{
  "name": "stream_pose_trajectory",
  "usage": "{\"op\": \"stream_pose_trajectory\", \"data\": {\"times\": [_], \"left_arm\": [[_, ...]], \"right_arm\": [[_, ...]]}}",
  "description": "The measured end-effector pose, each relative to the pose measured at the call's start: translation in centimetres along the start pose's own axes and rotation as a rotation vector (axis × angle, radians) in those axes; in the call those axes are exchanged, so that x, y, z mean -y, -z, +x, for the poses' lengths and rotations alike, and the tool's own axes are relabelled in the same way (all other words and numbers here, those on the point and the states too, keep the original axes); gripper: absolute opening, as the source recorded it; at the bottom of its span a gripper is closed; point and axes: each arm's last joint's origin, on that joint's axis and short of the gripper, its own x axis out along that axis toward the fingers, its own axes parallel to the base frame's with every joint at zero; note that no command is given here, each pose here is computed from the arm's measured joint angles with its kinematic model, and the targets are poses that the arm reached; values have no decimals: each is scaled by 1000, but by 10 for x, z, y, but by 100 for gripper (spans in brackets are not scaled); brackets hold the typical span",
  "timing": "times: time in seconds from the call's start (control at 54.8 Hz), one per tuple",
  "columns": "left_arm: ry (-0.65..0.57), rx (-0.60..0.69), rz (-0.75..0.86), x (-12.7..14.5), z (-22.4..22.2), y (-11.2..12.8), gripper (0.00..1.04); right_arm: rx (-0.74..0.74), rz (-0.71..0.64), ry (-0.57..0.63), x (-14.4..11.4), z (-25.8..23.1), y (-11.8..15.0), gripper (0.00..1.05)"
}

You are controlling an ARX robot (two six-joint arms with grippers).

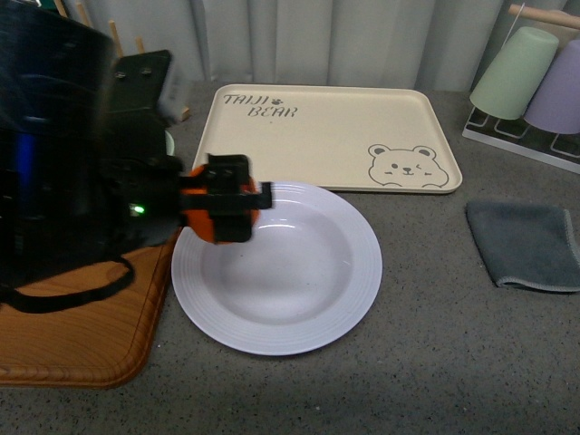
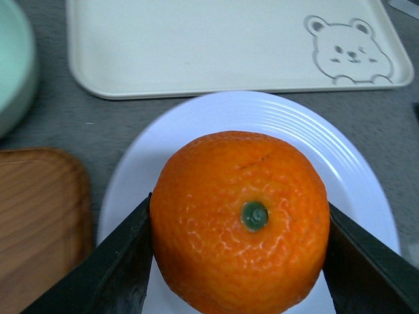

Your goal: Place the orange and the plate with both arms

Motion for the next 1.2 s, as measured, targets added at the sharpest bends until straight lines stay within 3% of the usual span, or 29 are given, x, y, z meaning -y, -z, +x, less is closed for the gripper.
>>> {"op": "stream_pose_trajectory", "data": {"times": [0.146,0.31,0.602,0.693,0.857,1.204], "left_arm": [[40,-56,26,24,17,17,64],[18,-104,39,24,28,32,64],[5,-115,52,26,36,36,64],[4,-118,52,26,36,36,77],[-12,-89,51,27,30,28,100],[-80,145,-117,20,-49,-18,98]], "right_arm": [[0,0,0,0,0,0,96],[0,0,0,0,0,0,96],[0,0,0,0,0,0,96],[0,0,0,0,0,0,96],[0,0,0,0,0,0,96],[0,0,0,0,0,0,96]]}}
